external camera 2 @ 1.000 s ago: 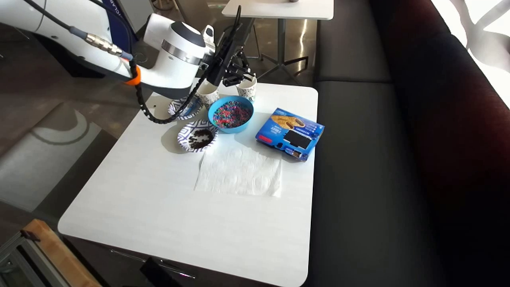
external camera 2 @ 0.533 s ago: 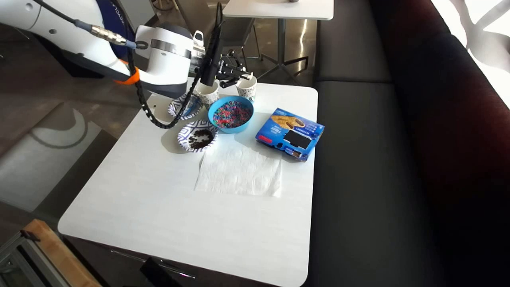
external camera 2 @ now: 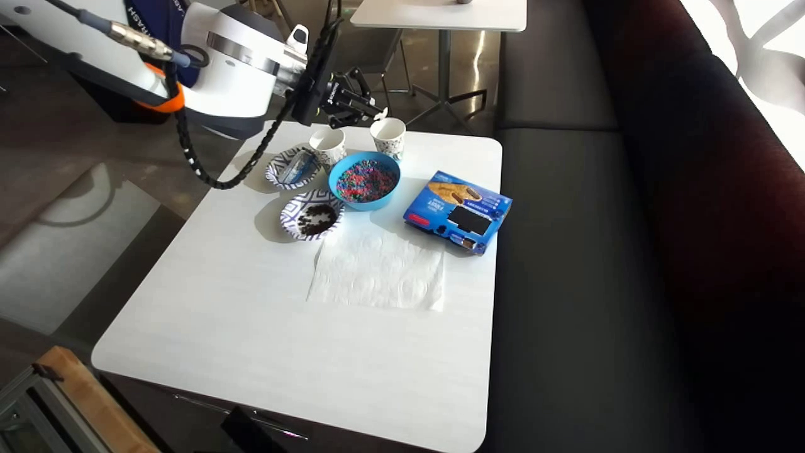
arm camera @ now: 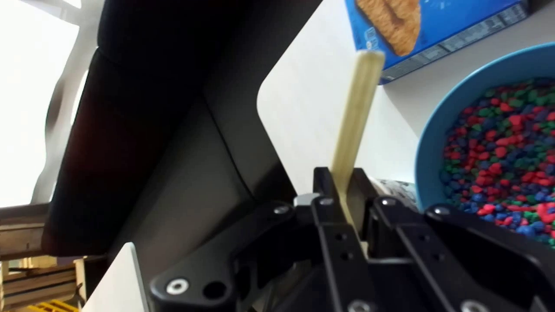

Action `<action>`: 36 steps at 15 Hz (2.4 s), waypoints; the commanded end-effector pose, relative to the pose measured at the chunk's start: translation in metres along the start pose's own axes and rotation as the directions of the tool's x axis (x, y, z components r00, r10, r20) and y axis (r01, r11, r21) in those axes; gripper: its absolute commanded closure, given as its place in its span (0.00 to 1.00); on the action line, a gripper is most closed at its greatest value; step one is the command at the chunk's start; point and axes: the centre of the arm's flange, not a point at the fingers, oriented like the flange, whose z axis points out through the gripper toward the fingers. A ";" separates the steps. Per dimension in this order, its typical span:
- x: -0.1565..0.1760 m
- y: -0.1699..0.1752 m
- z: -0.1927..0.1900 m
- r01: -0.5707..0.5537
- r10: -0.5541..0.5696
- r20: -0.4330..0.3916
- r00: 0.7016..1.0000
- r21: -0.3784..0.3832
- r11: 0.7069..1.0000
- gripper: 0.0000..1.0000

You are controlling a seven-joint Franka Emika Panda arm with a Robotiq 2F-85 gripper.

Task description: Use the white spoon to place some cereal from the blue bowl into the coffee cup on the right.

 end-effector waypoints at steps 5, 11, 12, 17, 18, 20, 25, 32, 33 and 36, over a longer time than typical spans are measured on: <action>-0.065 -0.033 -0.026 -0.014 0.004 0.033 0.999 0.278 0.960 0.97; -0.069 -0.067 0.010 -0.004 -0.013 0.040 0.999 0.412 0.911 0.97; -0.068 -0.070 0.018 -0.007 -0.011 0.042 0.999 0.410 0.912 0.97; -0.058 -0.075 0.046 -0.031 0.021 0.029 0.999 0.418 0.908 0.97; -0.054 -0.072 0.051 -0.045 0.039 0.023 0.999 0.412 0.910 0.97; -0.045 -0.065 0.058 -0.069 0.074 0.005 0.997 0.404 0.912 0.97; -0.034 -0.052 0.068 -0.112 0.126 -0.007 0.992 0.402 0.909 0.97; -0.021 -0.073 0.081 -0.095 0.094 0.026 0.995 0.467 0.879 0.97; -0.017 -0.077 0.083 -0.096 0.098 0.020 0.995 0.468 0.879 0.97; -0.010 -0.081 0.085 -0.111 0.120 0.013 0.993 0.472 0.875 0.97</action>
